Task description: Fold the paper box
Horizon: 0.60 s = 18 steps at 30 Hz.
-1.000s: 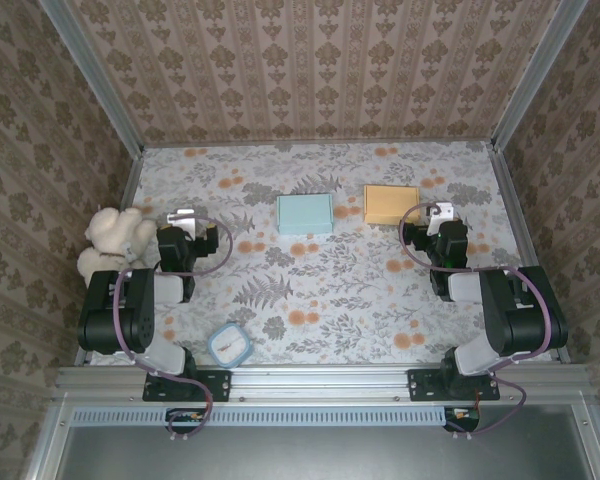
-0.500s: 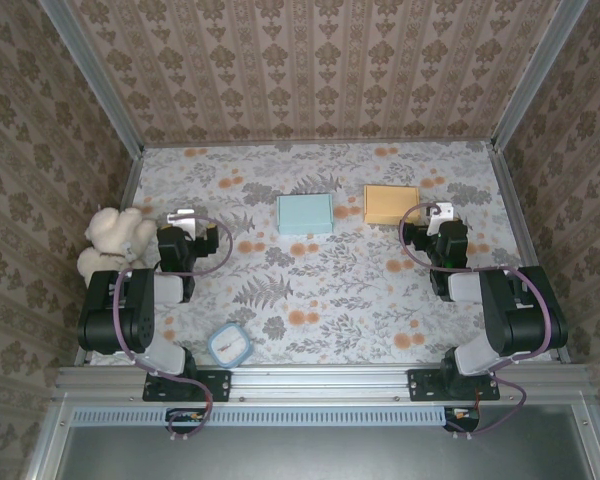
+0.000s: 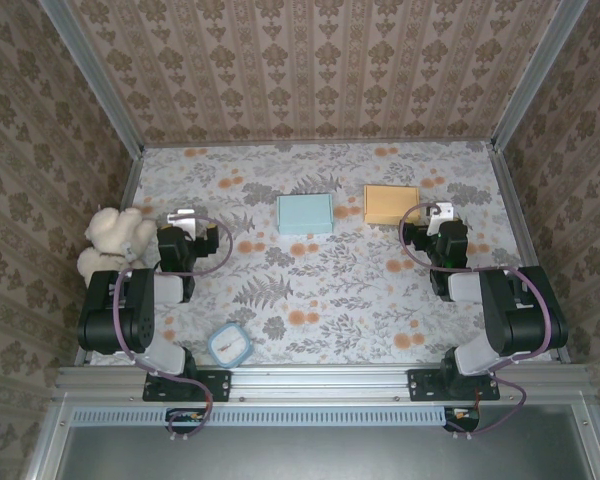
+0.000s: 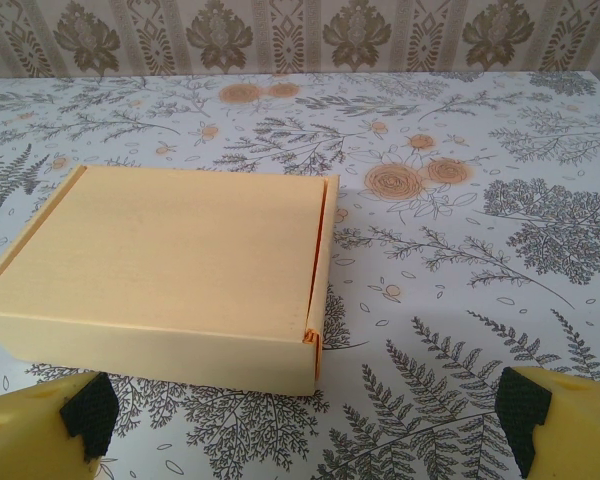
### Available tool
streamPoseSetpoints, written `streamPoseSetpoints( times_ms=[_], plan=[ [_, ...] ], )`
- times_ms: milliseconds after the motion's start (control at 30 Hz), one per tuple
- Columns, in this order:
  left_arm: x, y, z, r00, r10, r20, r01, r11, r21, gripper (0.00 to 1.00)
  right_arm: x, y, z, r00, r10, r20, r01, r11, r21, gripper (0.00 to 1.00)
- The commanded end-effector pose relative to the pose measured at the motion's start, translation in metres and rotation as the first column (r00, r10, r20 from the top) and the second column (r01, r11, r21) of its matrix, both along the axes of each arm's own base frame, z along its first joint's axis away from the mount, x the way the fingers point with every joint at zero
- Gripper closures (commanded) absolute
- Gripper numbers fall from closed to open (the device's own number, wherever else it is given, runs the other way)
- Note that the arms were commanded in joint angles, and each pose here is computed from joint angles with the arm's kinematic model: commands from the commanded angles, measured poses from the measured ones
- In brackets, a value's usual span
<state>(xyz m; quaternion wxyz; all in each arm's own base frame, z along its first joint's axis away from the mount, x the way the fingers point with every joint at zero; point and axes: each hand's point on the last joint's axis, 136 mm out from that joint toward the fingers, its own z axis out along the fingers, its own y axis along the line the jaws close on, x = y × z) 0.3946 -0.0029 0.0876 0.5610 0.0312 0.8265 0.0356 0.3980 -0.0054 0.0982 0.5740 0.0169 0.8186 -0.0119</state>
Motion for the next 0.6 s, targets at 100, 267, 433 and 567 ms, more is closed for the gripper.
streamPoseSetpoints(
  times_ms=[100, 267, 433, 567],
  plan=[
    [0.0049, 0.0009, 0.0067, 1.0, -0.007, 0.016, 0.007, 1.0, 0.005, 0.0, 0.0023, 0.003, 0.0001, 1.0, 0.003, -0.003, -0.003, 1.0, 0.015, 0.0],
    [0.0047, 0.0008, 0.0062, 1.0, -0.008, 0.014, 0.008, 1.0, 0.005, 0.0, 0.0019, 0.0024, -0.0002, 1.0, 0.002, -0.003, -0.002, 1.0, 0.014, 0.0],
    [0.0047, 0.0011, 0.0068, 1.0, -0.006, 0.016, 0.006, 1.0, 0.005, 0.0, 0.0021, 0.0024, 0.0, 1.0, 0.002, -0.003, -0.002, 1.0, 0.015, 0.0],
    [0.0059, 0.0007, 0.0062, 1.0, -0.01, 0.009, 0.01, 1.0, 0.003, 0.0, 0.0019, 0.0026, -0.0005, 1.0, 0.002, -0.004, -0.002, 1.0, 0.015, 0.0]
  ],
)
